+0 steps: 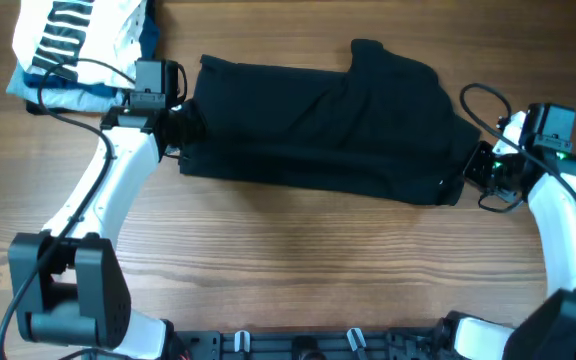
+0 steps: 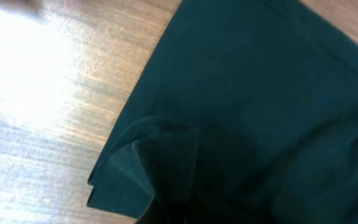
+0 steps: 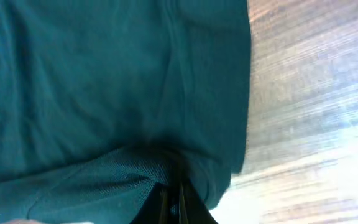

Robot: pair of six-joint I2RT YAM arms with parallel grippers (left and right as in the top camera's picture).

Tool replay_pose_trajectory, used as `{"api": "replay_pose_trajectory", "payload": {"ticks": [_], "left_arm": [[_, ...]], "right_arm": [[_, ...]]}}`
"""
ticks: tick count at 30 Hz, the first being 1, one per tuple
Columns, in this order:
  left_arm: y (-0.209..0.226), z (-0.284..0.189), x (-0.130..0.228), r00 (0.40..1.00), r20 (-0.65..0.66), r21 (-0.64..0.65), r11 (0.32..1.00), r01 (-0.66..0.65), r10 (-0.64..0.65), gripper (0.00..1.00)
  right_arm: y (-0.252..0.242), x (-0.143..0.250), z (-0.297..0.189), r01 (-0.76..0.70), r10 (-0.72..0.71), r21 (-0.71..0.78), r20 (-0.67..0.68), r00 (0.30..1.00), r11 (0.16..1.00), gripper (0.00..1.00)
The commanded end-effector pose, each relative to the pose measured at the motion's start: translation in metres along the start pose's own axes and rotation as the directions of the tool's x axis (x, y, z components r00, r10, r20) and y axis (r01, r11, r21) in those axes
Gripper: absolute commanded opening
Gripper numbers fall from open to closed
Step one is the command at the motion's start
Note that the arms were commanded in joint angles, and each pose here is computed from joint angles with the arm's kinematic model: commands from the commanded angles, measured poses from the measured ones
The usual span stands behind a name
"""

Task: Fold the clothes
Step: 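Swing the held shirt upward and lay it flat across the table, then release the shirt and raise both grippers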

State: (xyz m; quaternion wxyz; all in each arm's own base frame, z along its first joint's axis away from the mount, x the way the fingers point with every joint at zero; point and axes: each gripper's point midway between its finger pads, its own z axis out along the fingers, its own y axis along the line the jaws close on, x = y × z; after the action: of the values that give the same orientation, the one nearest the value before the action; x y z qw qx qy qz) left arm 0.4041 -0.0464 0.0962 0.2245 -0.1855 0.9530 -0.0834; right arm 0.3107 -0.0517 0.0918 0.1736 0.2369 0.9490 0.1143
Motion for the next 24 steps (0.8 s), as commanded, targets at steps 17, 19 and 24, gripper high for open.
{"api": "replay_pose_trajectory", "payload": {"ticks": [17, 19, 24], "left_arm": [[0.001, 0.064, -0.008, 0.999, 0.011, 0.007, 0.999, -0.031, 0.031, 0.75], [-0.002, 0.054, -0.015, 0.998, 0.026, 0.012, 0.998, -0.061, 0.061, 0.99], [-0.034, -0.028, -0.061, 0.982, 0.122, 0.065, 0.986, -0.153, 0.144, 1.0]], "right_arm": [[0.009, -0.048, 0.029, 0.088, -0.082, -0.052, 0.103, 0.991, 0.995, 0.76], [0.016, -0.059, 0.014, 0.114, -0.108, -0.052, 0.109, 0.988, 0.992, 0.81], [0.052, -0.096, -0.061, 0.238, -0.227, -0.06, 0.148, 0.963, 0.969, 0.84]]}}
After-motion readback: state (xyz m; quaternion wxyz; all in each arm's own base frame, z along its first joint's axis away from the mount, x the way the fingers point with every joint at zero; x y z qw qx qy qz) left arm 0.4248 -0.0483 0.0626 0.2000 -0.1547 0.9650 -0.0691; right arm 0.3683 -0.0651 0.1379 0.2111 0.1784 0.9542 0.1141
